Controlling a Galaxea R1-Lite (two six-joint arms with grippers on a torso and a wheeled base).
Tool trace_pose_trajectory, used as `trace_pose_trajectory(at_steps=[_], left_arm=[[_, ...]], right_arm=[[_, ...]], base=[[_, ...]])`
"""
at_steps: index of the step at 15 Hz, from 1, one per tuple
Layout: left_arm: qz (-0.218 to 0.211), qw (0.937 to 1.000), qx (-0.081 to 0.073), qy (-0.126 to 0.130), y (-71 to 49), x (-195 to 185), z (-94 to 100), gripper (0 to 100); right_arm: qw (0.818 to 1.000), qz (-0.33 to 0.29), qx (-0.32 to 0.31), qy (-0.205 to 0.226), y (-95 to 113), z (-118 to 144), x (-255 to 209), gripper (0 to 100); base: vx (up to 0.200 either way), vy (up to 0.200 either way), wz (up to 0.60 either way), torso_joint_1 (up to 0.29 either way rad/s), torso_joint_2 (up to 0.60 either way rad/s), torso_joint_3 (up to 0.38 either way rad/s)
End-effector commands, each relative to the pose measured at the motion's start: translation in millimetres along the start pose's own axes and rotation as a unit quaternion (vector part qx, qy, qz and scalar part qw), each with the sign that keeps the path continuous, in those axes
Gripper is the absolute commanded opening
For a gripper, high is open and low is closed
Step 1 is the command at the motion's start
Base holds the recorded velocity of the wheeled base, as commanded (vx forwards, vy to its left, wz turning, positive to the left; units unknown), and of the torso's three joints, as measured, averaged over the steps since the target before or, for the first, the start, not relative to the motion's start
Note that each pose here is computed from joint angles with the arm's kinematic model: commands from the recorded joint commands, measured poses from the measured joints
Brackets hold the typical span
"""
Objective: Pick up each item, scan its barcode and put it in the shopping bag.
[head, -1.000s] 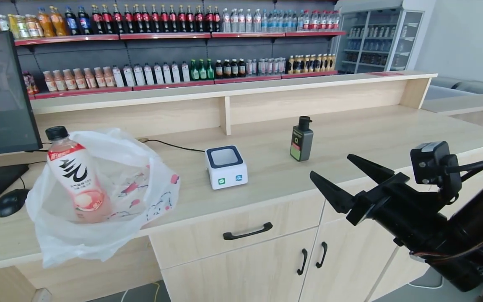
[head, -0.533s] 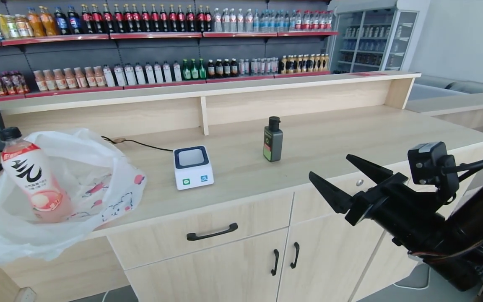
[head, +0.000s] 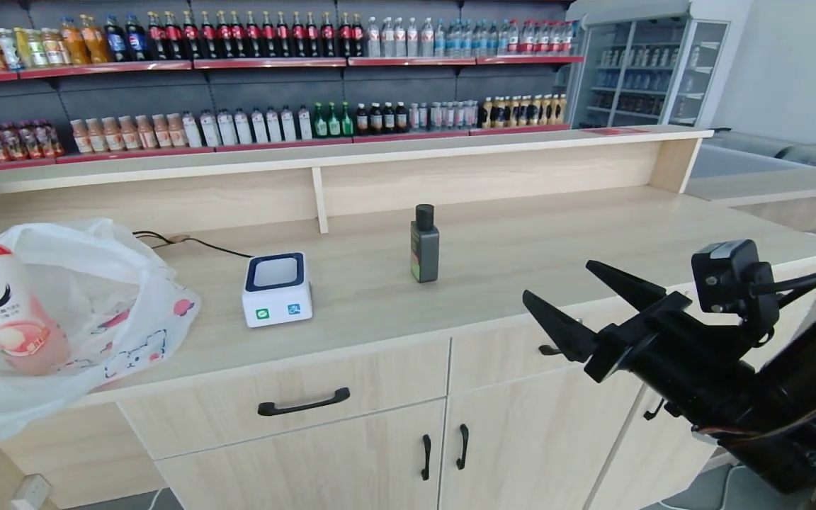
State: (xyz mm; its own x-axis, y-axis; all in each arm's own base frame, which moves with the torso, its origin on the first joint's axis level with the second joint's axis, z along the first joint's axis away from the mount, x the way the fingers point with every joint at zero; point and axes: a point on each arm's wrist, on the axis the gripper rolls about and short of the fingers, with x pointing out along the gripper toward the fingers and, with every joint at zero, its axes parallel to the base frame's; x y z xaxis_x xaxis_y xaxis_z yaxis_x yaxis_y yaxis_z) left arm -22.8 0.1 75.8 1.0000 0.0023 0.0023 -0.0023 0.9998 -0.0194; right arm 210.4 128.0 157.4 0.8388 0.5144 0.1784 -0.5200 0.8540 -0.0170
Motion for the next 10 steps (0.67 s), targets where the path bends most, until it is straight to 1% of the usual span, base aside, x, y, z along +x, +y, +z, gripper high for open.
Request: trace_pose_trajectory(at_steps=[1,2,3,6,10], left_arm=[[0.000,1.0000,0.000,0.000,0.0,0.0,0.0,100],[0.000,1.0000,0.000,0.000,0.0,0.1,0.1,100],[0.000,1.0000,0.000,0.000,0.0,0.0,0.0,100],[0.000,1.0000,0.000,0.000,0.0,0.0,0.0,100],[0.000,1.0000,0.000,0.000,0.0,0.1,0.1,100]], right_arm=[[1.000,0.001,0.000,0.004,0.4,-2.4,1.2,100],[1.000,0.001,0.000,0.005,0.4,-3.0,1.8,100],[1.000,0.000,0.000,0.008,-0.4,-4.9,2.2,100],[1.000,-0.004,-0.001,0.008,-1.9,-5.6,3.9,100],[1.000,-0.006,-0.001,0.022,-3.4,-13.9,9.5,100]], base=[[0.200,-0.200,0.60,0.012,0.01,-0.002],[0.200,-0.200,0.60,0.017,0.01,0.002],[0.200,-0.200,0.00,0.012,0.00,0.002],[0.000,0.000,0.00,0.000,0.00,0.000],[0.000,0.000,0.00,0.000,0.00,0.000]])
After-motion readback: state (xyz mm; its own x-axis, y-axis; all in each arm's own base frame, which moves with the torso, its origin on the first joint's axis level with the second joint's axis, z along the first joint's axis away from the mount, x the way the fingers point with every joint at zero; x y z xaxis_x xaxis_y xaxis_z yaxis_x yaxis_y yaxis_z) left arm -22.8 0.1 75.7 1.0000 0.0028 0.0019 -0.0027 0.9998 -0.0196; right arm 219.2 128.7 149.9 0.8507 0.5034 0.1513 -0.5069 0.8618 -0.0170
